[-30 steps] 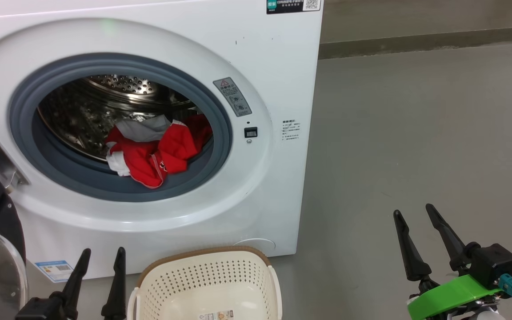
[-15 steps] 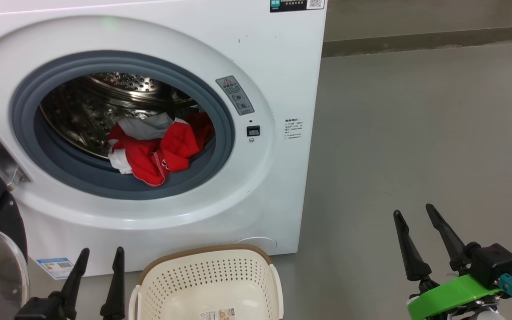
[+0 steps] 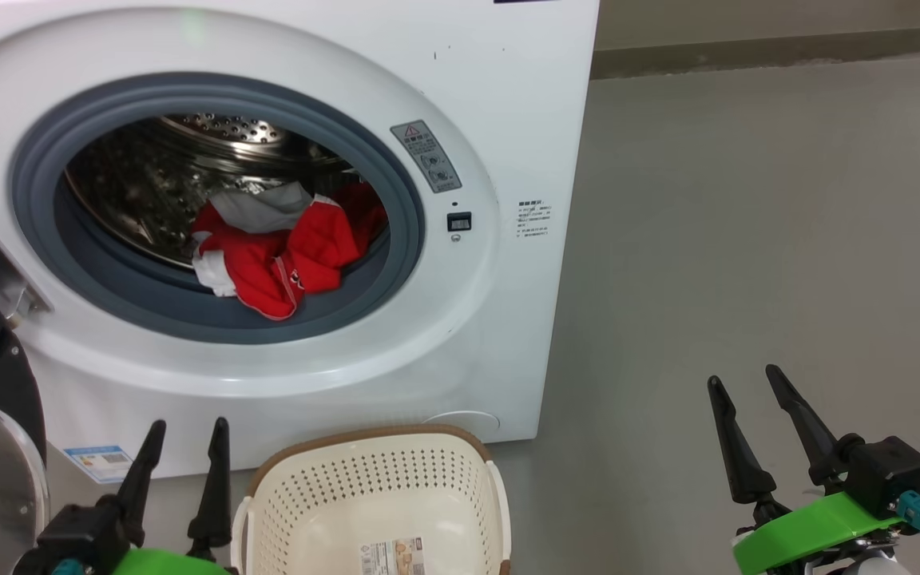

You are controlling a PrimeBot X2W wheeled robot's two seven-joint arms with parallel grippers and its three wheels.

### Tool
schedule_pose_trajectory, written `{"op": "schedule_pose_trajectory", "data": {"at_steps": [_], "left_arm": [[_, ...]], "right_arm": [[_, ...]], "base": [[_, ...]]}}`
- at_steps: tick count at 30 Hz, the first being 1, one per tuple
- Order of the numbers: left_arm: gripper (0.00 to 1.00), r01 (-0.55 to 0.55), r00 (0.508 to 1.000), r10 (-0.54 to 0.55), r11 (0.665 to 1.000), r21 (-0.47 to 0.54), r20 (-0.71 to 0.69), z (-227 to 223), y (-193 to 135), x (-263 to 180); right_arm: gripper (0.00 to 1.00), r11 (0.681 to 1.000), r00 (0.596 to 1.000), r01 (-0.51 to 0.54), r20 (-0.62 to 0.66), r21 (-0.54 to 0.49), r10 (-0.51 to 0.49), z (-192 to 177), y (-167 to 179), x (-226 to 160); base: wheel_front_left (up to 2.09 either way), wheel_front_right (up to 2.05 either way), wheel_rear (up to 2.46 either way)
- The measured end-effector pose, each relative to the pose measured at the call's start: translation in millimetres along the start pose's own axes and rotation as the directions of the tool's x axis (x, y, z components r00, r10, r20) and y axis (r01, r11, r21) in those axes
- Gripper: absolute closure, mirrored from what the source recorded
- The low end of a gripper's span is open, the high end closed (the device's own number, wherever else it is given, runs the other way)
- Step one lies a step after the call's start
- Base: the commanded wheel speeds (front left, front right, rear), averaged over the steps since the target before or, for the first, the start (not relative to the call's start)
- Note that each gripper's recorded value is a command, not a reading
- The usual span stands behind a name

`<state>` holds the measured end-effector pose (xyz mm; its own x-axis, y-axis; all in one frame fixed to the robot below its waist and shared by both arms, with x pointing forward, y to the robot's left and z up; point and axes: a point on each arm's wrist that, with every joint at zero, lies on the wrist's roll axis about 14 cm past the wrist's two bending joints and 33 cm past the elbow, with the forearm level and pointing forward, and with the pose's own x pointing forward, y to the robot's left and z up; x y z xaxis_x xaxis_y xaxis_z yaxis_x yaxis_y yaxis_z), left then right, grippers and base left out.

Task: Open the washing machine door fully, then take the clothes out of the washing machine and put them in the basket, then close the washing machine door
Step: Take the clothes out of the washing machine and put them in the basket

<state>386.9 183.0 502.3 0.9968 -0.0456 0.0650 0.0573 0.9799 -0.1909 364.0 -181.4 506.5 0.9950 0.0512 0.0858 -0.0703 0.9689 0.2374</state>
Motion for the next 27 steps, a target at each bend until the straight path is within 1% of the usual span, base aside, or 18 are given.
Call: {"op": "schedule_pose_trajectory", "data": {"at_steps": [6, 14, 20, 27], "left_arm": [[0.00, 0.005, 1.000, -0.005, 1.000, 0.003, 0.009, 3, -2, 18], [0.00, -0.006, 1.000, 0.006, 1.000, -0.002, 0.023, 6, 0, 54], [0.00, -0.009, 0.999, 0.009, 1.000, 0.004, 0.033, 6, 1, 87], [0.00, 0.001, 0.999, -0.002, 1.000, 0.001, 0.033, 0, -3, 132]], "right_arm": [[0.00, 1.000, 1.000, -0.001, -0.021, 0.000, 0.001, -7, -1, 5], [0.00, 1.000, 0.999, -0.014, -0.029, 0.000, 0.014, -12, 2, 28], [0.00, 1.000, 0.999, -0.026, -0.039, -0.009, 0.026, -19, 0, 49], [0.00, 0.999, 0.997, -0.034, -0.071, -0.020, 0.033, -36, -4, 71]], "base": [[0.00, 0.00, 0.00], [0.00, 0.00, 0.00], [0.00, 0.00, 0.00], [0.00, 0.00, 0.00]]}}
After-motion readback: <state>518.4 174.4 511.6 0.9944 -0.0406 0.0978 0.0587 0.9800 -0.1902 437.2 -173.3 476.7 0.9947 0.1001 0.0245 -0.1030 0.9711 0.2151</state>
